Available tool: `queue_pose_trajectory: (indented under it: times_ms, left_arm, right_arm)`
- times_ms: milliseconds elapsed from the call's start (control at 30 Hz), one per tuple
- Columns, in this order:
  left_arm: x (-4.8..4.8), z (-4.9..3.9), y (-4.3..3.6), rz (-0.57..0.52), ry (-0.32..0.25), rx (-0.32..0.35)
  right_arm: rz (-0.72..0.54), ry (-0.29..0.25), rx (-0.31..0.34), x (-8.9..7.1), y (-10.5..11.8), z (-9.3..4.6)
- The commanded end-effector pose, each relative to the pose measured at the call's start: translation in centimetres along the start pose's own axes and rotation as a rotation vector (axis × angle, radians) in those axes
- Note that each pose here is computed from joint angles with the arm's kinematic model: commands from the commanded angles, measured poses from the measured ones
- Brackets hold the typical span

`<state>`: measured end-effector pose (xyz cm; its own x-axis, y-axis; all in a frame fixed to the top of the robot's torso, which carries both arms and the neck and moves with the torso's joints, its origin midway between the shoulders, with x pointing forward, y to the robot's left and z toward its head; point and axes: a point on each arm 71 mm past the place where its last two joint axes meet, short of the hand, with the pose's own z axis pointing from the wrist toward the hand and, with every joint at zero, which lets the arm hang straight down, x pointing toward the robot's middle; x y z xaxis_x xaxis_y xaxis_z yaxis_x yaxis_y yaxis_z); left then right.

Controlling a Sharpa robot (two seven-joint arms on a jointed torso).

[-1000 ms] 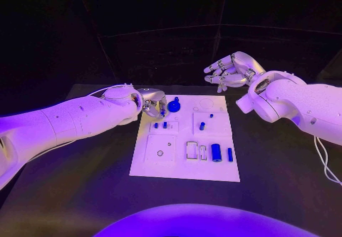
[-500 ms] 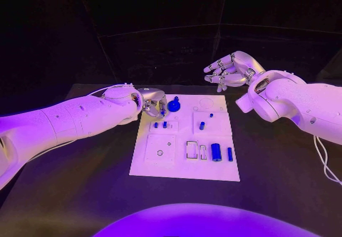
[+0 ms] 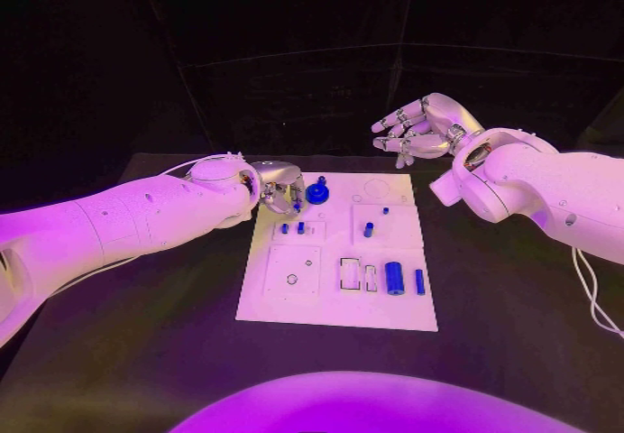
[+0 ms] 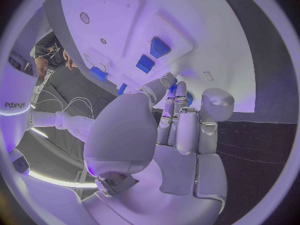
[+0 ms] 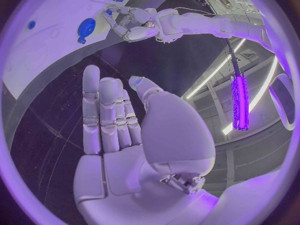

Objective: Assemble the parts on the task board

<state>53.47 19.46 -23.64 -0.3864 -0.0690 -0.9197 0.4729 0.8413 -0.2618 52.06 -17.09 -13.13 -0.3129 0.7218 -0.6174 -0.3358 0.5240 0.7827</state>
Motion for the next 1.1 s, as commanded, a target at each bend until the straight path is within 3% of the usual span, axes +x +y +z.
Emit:
queue_pose_trajectory:
  times_ms: [33,1100]
  left_arm:
    - [0.11,0.03,-0.05,-0.003,0.007,-0.002]
    - [-0.09,-0.27,-0.32,-0.002,-0.025,0.019]
  right_arm:
    - [0.002,0.003,-0.008,-0.01,0.16,0.06]
    - [0.002,0.002,-0.005,-0.09,0.11,-0.01]
